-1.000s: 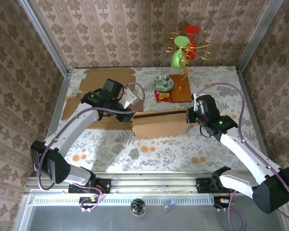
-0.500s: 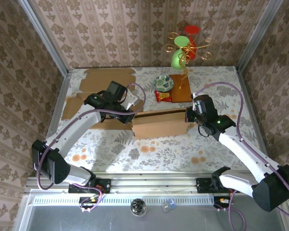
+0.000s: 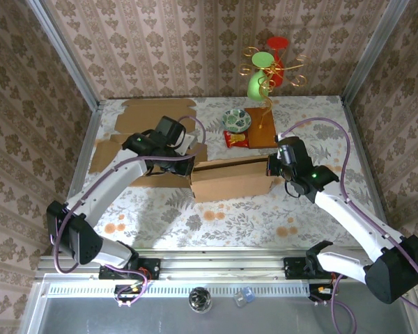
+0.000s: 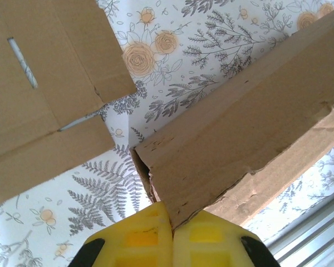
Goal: Fold the paper box
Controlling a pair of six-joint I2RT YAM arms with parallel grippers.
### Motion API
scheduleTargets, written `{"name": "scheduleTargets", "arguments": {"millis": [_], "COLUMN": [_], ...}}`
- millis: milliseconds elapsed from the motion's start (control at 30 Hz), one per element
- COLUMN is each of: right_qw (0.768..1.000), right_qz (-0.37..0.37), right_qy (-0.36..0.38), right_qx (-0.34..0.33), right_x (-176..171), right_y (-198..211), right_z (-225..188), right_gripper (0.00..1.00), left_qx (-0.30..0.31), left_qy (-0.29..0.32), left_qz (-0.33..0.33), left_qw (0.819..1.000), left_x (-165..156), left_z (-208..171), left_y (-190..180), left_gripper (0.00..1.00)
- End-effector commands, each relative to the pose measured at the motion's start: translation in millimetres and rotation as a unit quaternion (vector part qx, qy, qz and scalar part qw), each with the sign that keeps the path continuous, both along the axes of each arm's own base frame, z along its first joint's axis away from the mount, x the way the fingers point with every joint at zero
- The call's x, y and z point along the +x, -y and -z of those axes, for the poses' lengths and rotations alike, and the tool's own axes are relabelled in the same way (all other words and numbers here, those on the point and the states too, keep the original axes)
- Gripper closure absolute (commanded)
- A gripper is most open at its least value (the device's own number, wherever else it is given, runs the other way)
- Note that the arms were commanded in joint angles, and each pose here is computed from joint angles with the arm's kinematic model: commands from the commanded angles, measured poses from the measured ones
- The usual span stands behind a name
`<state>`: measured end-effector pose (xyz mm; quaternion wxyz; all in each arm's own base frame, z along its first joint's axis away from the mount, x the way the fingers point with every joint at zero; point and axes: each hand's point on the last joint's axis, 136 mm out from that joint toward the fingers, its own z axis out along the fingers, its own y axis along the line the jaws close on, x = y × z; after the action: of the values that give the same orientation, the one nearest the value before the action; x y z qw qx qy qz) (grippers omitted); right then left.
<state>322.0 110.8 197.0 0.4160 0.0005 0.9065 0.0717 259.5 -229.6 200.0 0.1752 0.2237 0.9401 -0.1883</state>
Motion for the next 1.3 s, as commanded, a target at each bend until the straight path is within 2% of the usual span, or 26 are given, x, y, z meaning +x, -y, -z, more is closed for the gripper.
{"name": "scheduleTargets", "arguments": {"millis": [0, 333, 633, 1267], "right_qw": [0.999, 0.999, 0.999, 1.0], "right_qz": [0.002, 0.005, 0.006, -0.005], "right_qy": [-0.034, -0.034, -0.031, -0.014], "right_qx": [-0.007, -0.006, -0.01, 0.0], "right_x": [-8.3, -8.2, -9.6, -17.8], "right_y": [-0.5, -3.2, -4.3, -4.9], "right_z": [15.0, 16.1, 16.2, 28.4], "right_gripper": [1.0, 1.0, 1.0, 1.0], "left_qx": [-0.015, -0.024, -0.035, -0.042], "left_qy": [-0.051, -0.074, -0.072, 0.034], "left_qz": [-0.047, -0.114, -0.138, -0.12], "left_qw": [0.997, 0.99, 0.987, 0.991], "left_x": [-8.9, -9.5, -8.9, -15.9], "left_z": [-3.2, -2.0, 10.5, 39.6], "left_y": [-0.1, -3.7, -2.5, -9.7], "left_gripper": [0.96, 1.0, 1.0, 1.0]}}
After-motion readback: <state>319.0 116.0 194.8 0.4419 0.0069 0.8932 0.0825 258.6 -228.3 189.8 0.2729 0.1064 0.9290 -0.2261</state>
